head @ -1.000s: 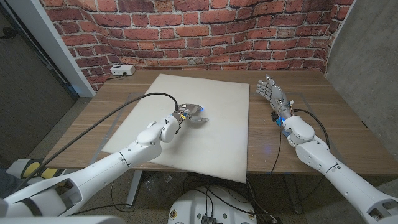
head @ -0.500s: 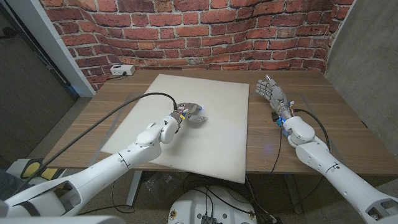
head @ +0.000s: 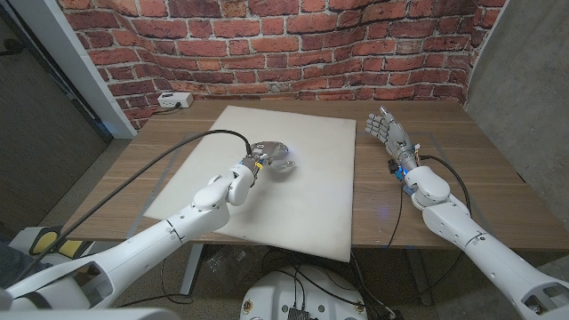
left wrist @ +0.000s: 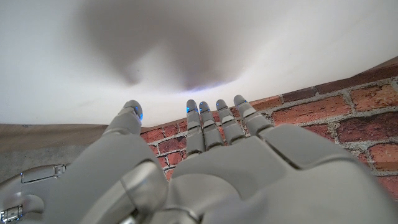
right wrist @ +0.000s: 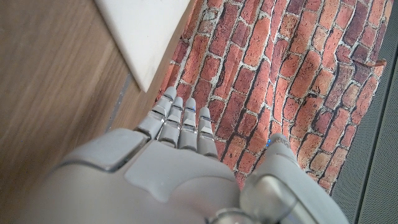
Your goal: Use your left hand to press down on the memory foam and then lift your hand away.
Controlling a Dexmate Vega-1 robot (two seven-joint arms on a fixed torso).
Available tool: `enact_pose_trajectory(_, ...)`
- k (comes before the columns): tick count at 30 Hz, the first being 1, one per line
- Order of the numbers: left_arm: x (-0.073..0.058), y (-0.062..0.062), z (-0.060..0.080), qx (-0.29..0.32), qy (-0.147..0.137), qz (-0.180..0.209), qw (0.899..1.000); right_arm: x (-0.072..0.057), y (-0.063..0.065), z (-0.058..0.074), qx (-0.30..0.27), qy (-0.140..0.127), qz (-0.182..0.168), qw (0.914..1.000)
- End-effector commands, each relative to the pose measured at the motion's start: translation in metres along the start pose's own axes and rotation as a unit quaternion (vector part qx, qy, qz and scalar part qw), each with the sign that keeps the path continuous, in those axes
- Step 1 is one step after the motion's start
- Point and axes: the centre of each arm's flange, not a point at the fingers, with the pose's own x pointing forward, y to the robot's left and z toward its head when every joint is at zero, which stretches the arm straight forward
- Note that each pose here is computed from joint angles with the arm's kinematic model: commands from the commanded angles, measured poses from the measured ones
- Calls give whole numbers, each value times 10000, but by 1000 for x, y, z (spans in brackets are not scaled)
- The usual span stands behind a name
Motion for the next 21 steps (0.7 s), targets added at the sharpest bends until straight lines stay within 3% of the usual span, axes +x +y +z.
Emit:
enact_pose_trajectory(1, -6, 12, -1, -215, -103, 286, 9993, 1, 1, 2, -32, -26, 13, 10000)
enact_pose_trajectory(12, -11, 18, -7, -692, -240, 705, 9948, -2, 1, 2, 7, -61, -4, 10000)
enact_pose_trajectory(21, -15, 21, -19, -1642, -423, 982, 9806, -5, -1, 2, 15, -72, -47, 10000)
